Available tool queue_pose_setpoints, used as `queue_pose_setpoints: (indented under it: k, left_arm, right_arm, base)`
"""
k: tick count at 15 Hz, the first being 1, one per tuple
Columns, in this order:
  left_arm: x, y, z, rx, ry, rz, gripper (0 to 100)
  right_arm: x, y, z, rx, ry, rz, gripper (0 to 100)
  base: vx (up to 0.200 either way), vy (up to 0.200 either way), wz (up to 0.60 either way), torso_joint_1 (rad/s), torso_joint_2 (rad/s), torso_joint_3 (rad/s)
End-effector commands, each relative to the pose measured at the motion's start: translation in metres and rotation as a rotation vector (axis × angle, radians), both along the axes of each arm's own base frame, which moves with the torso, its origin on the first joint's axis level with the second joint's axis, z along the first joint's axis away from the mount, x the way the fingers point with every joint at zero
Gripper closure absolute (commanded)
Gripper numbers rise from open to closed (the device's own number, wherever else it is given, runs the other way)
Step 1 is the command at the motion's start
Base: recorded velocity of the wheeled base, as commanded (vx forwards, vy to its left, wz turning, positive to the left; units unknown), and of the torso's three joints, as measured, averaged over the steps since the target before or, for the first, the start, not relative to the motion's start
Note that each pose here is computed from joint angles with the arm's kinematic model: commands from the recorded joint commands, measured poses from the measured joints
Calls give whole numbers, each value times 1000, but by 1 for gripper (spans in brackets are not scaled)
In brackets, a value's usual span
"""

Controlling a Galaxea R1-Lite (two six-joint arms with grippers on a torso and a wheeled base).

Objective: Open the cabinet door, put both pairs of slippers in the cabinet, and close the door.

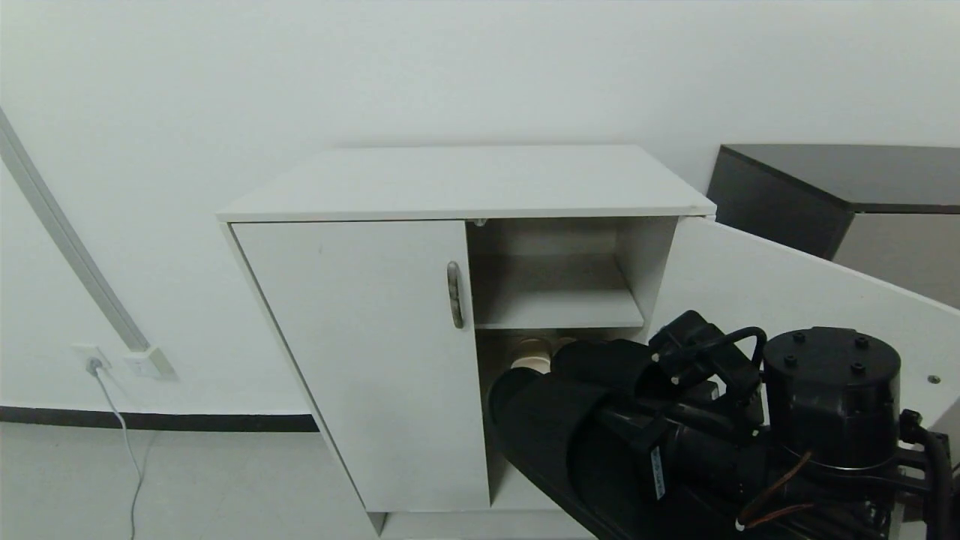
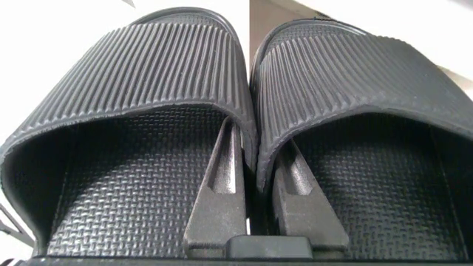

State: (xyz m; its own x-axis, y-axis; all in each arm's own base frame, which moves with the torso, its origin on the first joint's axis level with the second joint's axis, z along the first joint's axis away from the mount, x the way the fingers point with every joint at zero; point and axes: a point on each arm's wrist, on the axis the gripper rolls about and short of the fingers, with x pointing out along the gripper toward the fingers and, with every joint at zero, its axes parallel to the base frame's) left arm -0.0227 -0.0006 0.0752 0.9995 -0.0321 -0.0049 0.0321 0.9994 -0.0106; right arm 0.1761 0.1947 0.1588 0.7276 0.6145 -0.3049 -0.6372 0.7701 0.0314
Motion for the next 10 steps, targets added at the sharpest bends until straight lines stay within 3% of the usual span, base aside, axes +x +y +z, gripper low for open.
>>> queue_pose_setpoints:
  k: [1,10]
  left_arm:
    - [0,0,0,0,-2,0,100]
    - [0,0,0,0,-2,0,100]
  right_arm:
    - [0,1,0,-1,1,2,100]
    - [0,1,-1,-3,3,2,100]
  base:
    - [0,0,0,-124,461,339]
    - [0,0,0,-68,446,378]
